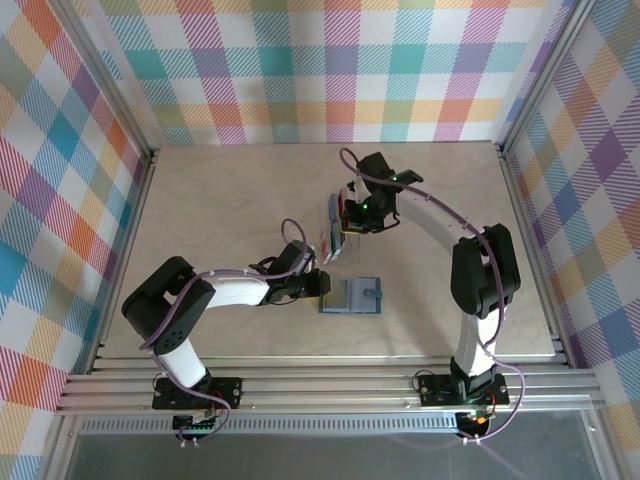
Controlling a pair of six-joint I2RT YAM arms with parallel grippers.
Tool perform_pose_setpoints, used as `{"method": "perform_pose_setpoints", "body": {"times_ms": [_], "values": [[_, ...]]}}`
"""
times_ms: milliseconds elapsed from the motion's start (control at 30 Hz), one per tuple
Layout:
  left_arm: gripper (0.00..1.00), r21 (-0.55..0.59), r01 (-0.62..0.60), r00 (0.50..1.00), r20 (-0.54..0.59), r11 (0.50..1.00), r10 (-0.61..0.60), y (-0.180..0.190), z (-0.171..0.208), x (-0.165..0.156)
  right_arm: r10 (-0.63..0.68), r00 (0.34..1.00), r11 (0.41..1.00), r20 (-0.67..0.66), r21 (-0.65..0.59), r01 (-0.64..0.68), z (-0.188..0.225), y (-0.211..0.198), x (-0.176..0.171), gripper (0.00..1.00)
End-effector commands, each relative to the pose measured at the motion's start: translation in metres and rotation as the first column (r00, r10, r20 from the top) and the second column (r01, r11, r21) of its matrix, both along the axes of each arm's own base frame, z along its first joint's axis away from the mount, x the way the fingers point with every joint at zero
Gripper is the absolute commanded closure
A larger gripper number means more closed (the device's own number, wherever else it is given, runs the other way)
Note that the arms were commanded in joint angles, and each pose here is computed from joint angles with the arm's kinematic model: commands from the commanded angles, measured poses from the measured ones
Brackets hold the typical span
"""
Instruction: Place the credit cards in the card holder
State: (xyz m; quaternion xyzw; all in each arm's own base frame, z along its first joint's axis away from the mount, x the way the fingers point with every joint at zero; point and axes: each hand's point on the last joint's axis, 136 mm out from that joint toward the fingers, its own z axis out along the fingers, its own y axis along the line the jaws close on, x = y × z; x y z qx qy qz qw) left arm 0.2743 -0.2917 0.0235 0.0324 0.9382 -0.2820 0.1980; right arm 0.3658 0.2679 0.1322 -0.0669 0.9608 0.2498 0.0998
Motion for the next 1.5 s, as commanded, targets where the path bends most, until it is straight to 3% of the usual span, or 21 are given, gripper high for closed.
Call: {"method": "perform_pose_setpoints", "body": {"times_ms": [0, 400, 567, 733, 933, 1167, 1467], "values": [[0.70, 0.081, 0.054, 0.991, -0.124, 0.995, -0.043, 0.008, -0.037, -0.031, -0.016, 0.998, 0.999, 0.063, -0.027, 0.018, 0.024, -0.012, -0.001, 0.98], [0.70, 0.092, 0.051, 0.993, -0.115, 0.994, -0.041, 0.010, -0.036, -0.033, -0.074, 0.984, 0.995, 0.159, -0.060, 0.084, 0.059, -0.034, -0.006, 1.00], [0.71, 0.092, 0.055, 0.993, -0.110, 0.994, -0.045, 0.010, -0.034, -0.034, -0.097, 0.973, 0.993, 0.210, -0.051, 0.110, 0.075, -0.049, -0.024, 1.00], [0.71, 0.101, 0.054, 0.994, -0.104, 0.993, -0.044, 0.012, -0.034, -0.035, -0.064, 0.979, 0.997, 0.195, 0.058, 0.054, 0.077, -0.047, -0.060, 1.00], [0.71, 0.112, 0.058, 0.994, -0.103, 0.992, -0.047, 0.013, -0.036, -0.038, 0.043, 0.998, 0.971, 0.040, 0.234, -0.052, 0.044, -0.029, -0.114, 1.00], [0.74, 0.128, 0.056, 0.994, -0.099, 0.990, -0.043, 0.016, -0.038, -0.041, 0.052, 0.997, 0.967, -0.050, 0.252, -0.038, 0.000, -0.036, -0.143, 1.00], [0.76, 0.132, 0.060, 0.994, -0.097, 0.989, -0.047, 0.015, -0.038, -0.044, 0.054, 0.990, 0.971, -0.127, 0.239, -0.023, -0.033, -0.039, -0.154, 1.00]]}}
